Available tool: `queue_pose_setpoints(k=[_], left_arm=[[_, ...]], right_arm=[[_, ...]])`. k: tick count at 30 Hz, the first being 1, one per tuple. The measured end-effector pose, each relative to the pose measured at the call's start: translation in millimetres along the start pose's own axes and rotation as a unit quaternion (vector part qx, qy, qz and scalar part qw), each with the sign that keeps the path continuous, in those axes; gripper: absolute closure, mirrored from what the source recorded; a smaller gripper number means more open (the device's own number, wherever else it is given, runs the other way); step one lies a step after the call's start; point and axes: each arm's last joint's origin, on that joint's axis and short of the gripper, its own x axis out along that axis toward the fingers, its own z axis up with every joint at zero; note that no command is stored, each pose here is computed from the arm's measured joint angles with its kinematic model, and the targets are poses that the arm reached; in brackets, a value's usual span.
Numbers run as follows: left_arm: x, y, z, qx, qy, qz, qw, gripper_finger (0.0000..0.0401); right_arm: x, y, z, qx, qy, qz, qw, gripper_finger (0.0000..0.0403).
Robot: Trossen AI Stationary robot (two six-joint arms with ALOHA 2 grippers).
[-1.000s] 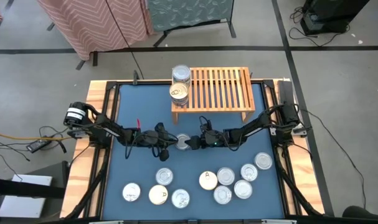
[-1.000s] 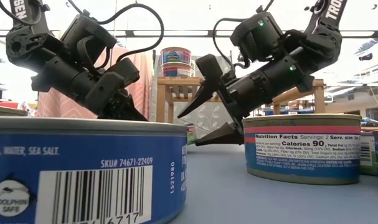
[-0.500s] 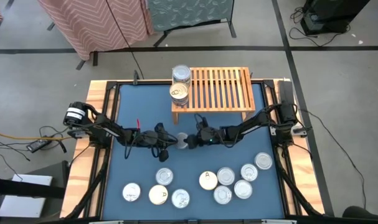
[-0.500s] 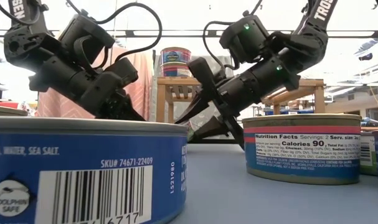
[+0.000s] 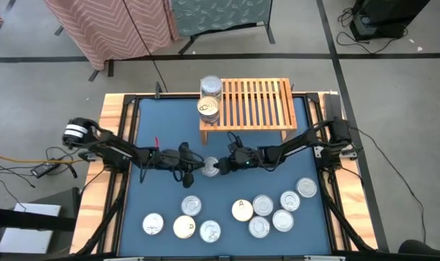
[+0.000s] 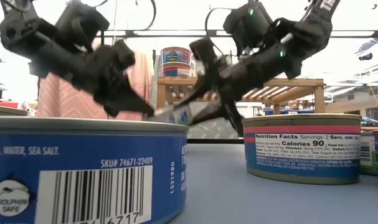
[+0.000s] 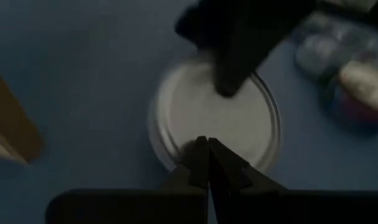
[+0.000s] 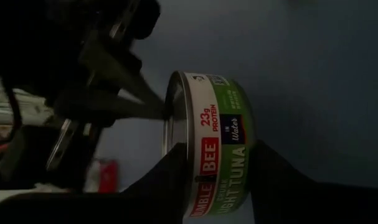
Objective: Stack canned seafood by type on shelf
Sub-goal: Stack the green tuna can on top of the other green tuna cans on the shelf
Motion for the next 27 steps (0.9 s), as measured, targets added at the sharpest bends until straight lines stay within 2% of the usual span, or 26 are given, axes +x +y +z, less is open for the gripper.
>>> queue_pose_setpoints(k=[4,8,12,15,18,20,25,27], left_arm=[[-19.8,0.3,21.0,0.006,-0.036,0.004,0.999,0.0393],[-40.6,4.2,35.5,0.01,-0.059,0.024,0.998,0.0393],[-59.8,4.9,50.5,-0.001,-0.108,0.032,0.994,0.0392],[-72.2,5.1,60.0,0.002,-0.145,0.04,0.989,0.0392],[-82.8,6.2,66.8,0.005,-0.176,0.055,0.983,0.0392],[-88.8,7.1,70.4,0.004,-0.193,0.068,0.979,0.0392],[-98.7,9.4,75.7,-0.004,-0.222,0.101,0.97,0.0392],[-100.5,10.0,76.7,-0.008,-0.228,0.111,0.967,0.0392]], right_arm=[[-15.7,18.0,2.3,-0.006,0.006,0.018,1.0,0.0298],[-40.9,47.2,10.9,-0.002,-0.008,0.082,0.997,0.0298],[-74.3,77.1,29.6,0.002,-0.046,0.142,0.989,0.0298],[-100.4,98.1,57.9,-0.017,-0.091,0.163,0.982,0.0298],[-122.8,111.9,96.0,-0.041,-0.147,0.142,0.978,0.0298],[-133.5,116.5,120.9,-0.061,-0.166,0.102,0.979,0.0298],[-157.8,125.4,182.6,-0.095,-0.176,0.017,0.98,0.0298],[-164.3,125.2,204.2,-0.099,-0.175,0.005,0.98,0.0298]])
